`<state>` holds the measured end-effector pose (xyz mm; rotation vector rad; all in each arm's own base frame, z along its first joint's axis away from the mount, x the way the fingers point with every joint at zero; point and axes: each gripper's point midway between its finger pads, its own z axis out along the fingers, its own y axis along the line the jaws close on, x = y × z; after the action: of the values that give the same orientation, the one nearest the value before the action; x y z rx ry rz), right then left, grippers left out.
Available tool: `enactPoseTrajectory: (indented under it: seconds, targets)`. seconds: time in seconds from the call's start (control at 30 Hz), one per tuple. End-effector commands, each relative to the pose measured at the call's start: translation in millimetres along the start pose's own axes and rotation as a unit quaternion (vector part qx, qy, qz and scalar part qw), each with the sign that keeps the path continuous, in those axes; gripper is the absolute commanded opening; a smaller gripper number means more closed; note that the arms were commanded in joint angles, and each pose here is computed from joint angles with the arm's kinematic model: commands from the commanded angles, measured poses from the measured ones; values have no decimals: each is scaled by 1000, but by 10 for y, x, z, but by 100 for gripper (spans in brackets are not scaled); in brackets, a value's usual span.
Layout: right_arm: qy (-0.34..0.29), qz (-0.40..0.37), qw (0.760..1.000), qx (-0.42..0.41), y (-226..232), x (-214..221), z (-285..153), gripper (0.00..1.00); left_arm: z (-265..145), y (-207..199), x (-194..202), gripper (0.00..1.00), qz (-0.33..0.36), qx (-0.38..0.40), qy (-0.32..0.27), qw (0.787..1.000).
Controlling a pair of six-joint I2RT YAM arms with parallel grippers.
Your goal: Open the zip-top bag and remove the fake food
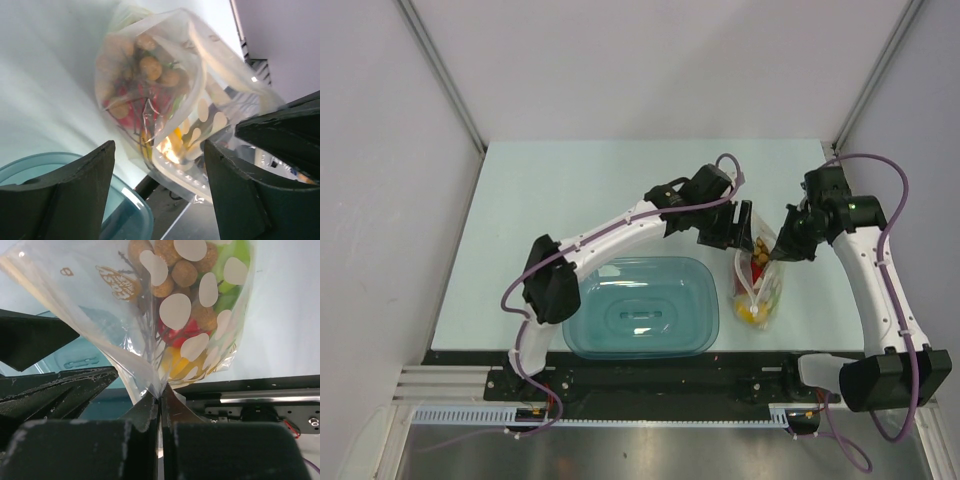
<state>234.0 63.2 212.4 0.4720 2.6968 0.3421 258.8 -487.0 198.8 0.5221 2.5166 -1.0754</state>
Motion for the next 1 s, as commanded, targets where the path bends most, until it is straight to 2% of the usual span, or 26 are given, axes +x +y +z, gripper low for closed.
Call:
enactPoseTrajectory:
  seconds: [0.0, 0.1, 0.2, 0.33, 0.37, 0.4, 0.47, 0.5, 0.6, 0.63, 0.7, 0.8, 0.9, 0.97]
  targets:
    - [-20, 10, 999, -48, 102, -58, -95, 0, -147, 28, -117, 77, 28, -20, -28, 999]
    - [-18, 16, 998, -55, 103, -47, -76, 0, 7, 29, -43, 79, 25, -2, -8, 1000]
    - [-15, 16, 998, -55, 87, -34, -49, 0, 121, -56, -78, 74, 18, 24, -7, 1000]
    - [-16, 13, 998, -55, 70, -34, -54, 0, 186, -185, -161, 44, 19, 57, -9, 998]
    - [-15, 12, 998, -55, 70, -33, -47, 0, 187, -205, -187, 39, 21, 60, -12, 998]
    - [-16, 12, 998, -55, 69, -39, -54, 0, 169, -243, -234, 22, 24, 65, -17, 997]
    - [-17, 12, 998, -52, 52, -36, -61, 0, 187, -255, -261, 4, 27, 66, -19, 997]
    - [-18, 11, 999, -48, 38, -38, -63, 0, 150, -299, -295, 0, 31, 68, -23, 997]
    - [-25, 10, 1000, -13, -86, -59, -91, 20, 19, -369, -289, 0, 31, 73, -24, 997]
    - [-30, 8, 1000, -3, -116, -59, -141, 37, -44, -434, -316, 0, 31, 84, -32, 995]
    - [-41, 5, 999, 16, -175, -88, -181, 53, -192, -559, -257, 0, 12, 111, -30, 993]
    - [-49, 3, 998, 29, -187, -89, -254, 67, -299, -732, -235, 0, -6, 149, -34, 988]
    - [-56, -14, 997, 42, -149, -62, -311, 74, -278, -839, -171, 0, -18, 166, -19, 986]
    - [-63, -31, 996, 59, -110, -62, -328, 75, -262, -936, -157, 0, -19, 178, -16, 984]
